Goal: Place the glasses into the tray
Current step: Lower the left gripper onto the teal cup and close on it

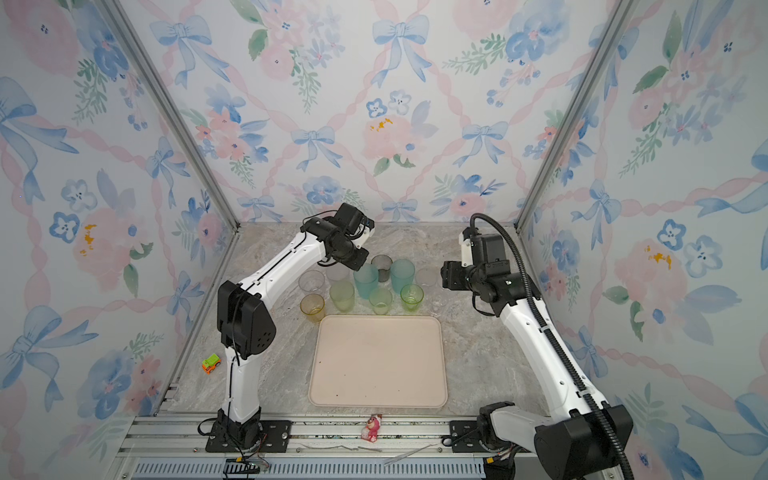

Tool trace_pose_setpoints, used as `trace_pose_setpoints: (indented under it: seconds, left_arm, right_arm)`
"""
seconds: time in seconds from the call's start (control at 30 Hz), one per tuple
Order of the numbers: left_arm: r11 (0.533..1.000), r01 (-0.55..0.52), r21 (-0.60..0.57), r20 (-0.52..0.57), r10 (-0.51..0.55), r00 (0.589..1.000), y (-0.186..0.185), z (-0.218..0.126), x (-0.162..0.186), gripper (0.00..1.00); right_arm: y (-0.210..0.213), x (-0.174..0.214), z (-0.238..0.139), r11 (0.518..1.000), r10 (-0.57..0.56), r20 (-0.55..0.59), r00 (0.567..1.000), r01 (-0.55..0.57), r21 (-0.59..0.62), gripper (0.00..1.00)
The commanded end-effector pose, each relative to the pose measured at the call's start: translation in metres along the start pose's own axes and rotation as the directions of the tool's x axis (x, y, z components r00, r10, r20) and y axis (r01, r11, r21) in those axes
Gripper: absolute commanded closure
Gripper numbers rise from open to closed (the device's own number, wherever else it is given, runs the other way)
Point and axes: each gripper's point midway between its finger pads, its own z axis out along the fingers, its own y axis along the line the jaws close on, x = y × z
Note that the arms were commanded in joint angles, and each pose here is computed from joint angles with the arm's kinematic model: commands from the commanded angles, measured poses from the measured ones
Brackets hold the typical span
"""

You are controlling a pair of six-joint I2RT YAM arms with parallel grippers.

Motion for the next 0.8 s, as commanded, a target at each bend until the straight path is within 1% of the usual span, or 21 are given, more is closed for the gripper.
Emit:
trace_pose_setpoints:
  seconds: [0.0, 0.37, 0.77]
  left_arm:
    - [1.0, -0.011, 0.008, -0.031, 0.011, 0.999, -0.001, 0.003, 0.002, 0.74]
    - [1.0, -0.02, -0.007, -0.095, 0.019, 0.995, 0.003, 0.02, 0.014, 0.75]
    - [1.0, -0.021, -0.019, -0.121, 0.019, 0.992, 0.009, 0.035, 0.017, 0.75]
  right_arm:
    - [0.004, -0.004, -0.011, 1.0, -0.016, 0.019, 1.0, 0.016, -0.007, 0.3]
    - [0.002, -0.001, -0.009, 1.0, -0.02, 0.013, 1.0, 0.02, 0.0, 0.3]
    - [0.002, 0.002, -0.004, 1.0, -0.023, -0.001, 1.0, 0.023, -0.002, 0.3]
